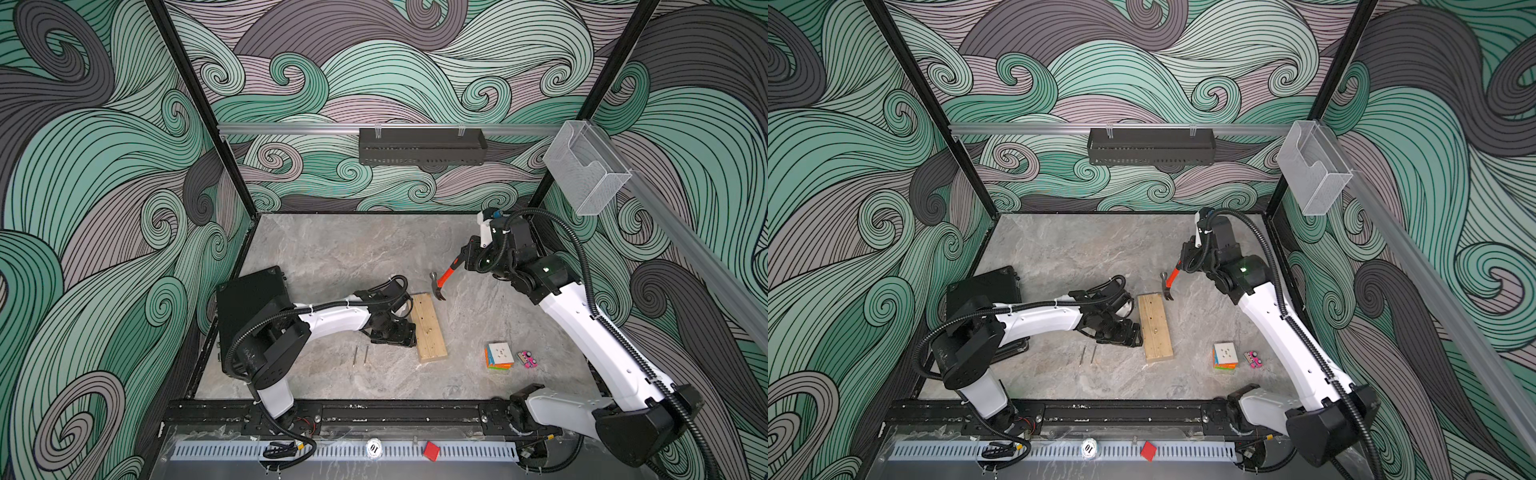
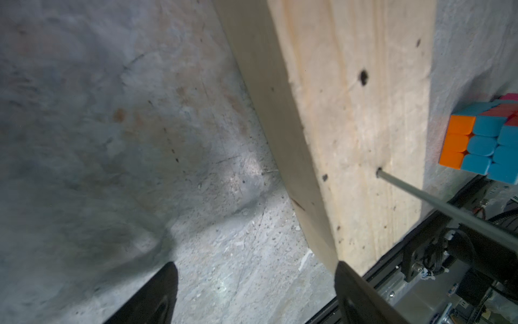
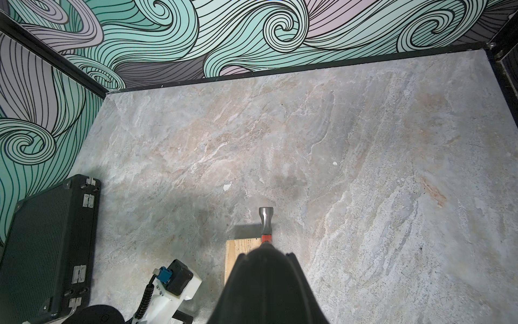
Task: Use a claw hammer to pull out a nail
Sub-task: Adjust the mounting plate at the center of the board.
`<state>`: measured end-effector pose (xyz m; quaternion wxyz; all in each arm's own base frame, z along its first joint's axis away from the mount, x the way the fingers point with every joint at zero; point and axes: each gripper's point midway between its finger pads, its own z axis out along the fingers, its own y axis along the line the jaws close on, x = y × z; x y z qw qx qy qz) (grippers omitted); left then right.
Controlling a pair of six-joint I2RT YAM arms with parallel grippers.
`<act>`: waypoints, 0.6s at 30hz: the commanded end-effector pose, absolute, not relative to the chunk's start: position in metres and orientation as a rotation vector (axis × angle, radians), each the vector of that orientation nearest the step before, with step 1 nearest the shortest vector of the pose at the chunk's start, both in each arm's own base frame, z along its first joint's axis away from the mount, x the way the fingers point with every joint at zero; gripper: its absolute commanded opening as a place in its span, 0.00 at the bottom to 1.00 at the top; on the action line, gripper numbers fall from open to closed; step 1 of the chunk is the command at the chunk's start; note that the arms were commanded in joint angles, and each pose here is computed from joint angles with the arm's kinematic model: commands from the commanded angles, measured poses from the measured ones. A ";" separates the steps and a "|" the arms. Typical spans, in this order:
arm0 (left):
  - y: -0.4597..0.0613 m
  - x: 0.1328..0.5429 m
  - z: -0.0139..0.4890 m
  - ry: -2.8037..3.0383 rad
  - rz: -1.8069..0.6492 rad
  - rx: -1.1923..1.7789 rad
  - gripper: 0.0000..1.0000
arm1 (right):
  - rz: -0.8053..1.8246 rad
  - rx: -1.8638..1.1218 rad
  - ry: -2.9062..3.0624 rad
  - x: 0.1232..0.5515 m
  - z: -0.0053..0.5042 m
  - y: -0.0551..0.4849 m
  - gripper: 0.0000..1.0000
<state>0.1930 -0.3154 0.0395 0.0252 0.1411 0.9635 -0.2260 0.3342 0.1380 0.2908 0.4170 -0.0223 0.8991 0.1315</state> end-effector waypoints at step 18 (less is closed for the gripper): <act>-0.321 0.185 0.036 2.952 -0.666 0.472 0.85 | 0.410 -0.046 2.119 0.324 0.326 0.144 0.03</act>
